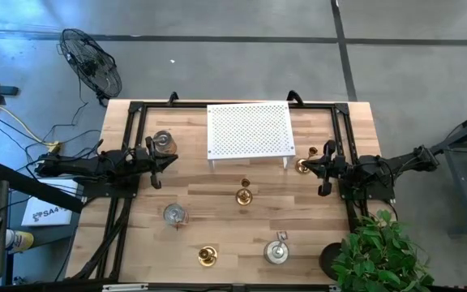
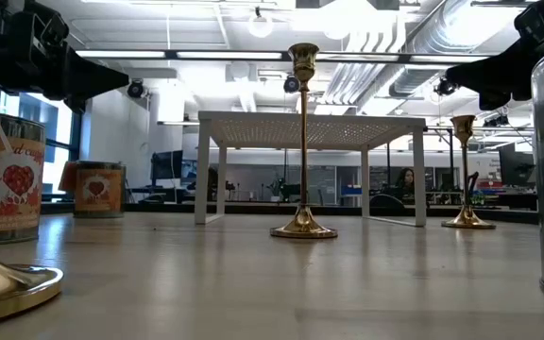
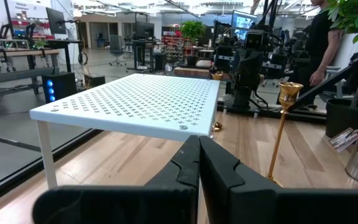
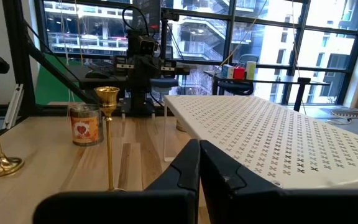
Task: Pick & Place candle stick holders
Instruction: Put the right gold candle holder on the shelf
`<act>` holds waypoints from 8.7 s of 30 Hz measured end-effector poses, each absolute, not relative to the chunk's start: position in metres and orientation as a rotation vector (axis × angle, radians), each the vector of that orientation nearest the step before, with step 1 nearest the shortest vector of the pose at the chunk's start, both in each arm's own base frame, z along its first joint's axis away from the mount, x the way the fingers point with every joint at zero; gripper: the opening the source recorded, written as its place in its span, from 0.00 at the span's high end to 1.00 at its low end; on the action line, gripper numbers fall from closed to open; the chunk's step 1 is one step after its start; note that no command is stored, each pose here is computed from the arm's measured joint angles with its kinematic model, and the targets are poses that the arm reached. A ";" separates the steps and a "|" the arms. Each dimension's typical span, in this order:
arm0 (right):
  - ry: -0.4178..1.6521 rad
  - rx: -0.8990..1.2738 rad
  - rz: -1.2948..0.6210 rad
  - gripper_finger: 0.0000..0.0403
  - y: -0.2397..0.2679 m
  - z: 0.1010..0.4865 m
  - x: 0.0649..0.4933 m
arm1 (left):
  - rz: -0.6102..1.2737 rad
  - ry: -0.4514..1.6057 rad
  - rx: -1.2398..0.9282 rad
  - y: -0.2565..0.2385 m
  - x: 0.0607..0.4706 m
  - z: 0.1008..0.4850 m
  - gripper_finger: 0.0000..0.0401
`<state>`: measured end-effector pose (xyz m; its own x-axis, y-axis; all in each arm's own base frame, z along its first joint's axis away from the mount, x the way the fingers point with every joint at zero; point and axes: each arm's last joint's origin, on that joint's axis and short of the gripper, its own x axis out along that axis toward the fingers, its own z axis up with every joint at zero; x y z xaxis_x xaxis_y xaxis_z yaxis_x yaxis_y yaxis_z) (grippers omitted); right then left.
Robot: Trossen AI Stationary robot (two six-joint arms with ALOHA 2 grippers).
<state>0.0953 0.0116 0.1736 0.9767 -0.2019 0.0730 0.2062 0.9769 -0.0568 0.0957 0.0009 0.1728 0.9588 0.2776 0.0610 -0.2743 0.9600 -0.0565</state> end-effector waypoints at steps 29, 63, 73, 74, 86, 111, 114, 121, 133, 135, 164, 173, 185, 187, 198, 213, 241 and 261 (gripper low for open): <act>-0.099 0.039 -0.177 0.99 0.012 0.176 0.095 | 0.280 -0.068 -0.048 0.001 0.096 0.173 1.00; -0.194 -0.045 -0.266 0.67 0.008 0.206 0.088 | 0.281 -0.072 -0.048 0.001 0.096 0.173 1.00; -0.248 0.088 -0.206 0.66 0.009 0.210 0.087 | 0.270 -0.092 -0.030 0.001 0.095 0.178 1.00; -0.252 0.083 -0.208 0.66 0.009 0.211 0.087 | 0.276 -0.089 -0.046 0.001 0.094 0.179 1.00; -0.229 -0.006 -0.176 0.67 0.011 0.209 0.088 | 0.213 -0.162 -0.293 0.001 0.084 0.220 0.82; 0.198 0.193 -0.158 0.68 0.003 0.296 0.055 | 0.285 -0.265 -0.227 0.003 0.084 0.235 0.45; 0.317 0.187 -0.210 0.68 0.004 0.294 0.061 | 0.381 -0.265 -0.232 0.005 0.083 0.234 0.45; 0.518 0.137 -0.244 0.68 0.010 0.293 0.083 | 0.375 -0.258 -0.229 0.005 0.083 0.234 0.45; 0.844 0.054 -0.433 0.68 0.014 0.284 0.110 | 0.358 -0.239 -0.222 0.005 0.084 0.232 0.45; 0.876 0.052 -0.446 0.68 0.015 0.281 0.114 | 0.359 -0.224 -0.218 0.005 0.084 0.231 0.45; 0.870 0.116 -0.588 0.41 0.015 0.275 0.122 | 0.306 -0.165 -0.198 0.003 0.085 0.226 0.45; 0.928 0.120 -0.607 0.36 0.006 0.274 0.121 | 0.293 -0.165 -0.198 0.003 0.085 0.226 0.45; 0.980 0.169 -0.593 0.36 -0.012 0.274 0.124 | 0.295 -0.150 -0.194 0.003 0.086 0.224 0.45; 0.967 0.185 -0.574 0.36 -0.014 0.274 0.126 | 0.294 -0.149 -0.194 0.003 0.086 0.224 0.45; 1.019 0.181 -0.564 0.36 -0.025 0.268 0.142 | 0.237 -0.146 -0.191 0.001 0.086 0.224 0.45; 1.060 0.185 -0.564 0.36 -0.025 0.265 0.143 | 0.234 -0.145 -0.190 0.001 0.086 0.224 0.45; 1.079 0.309 -0.580 0.36 -0.040 0.261 0.146 | 0.186 -0.142 -0.188 0.000 0.087 0.224 0.45; 1.155 0.260 -0.634 0.45 -0.044 0.251 0.154 | 0.187 -0.141 -0.189 0.000 0.086 0.224 0.45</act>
<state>0.1537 -0.0440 0.2514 0.2545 -0.3308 -0.9087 0.5888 0.7984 -0.1257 0.0865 -0.0004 0.2241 0.9728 0.1971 0.1218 -0.1707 0.9650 -0.1989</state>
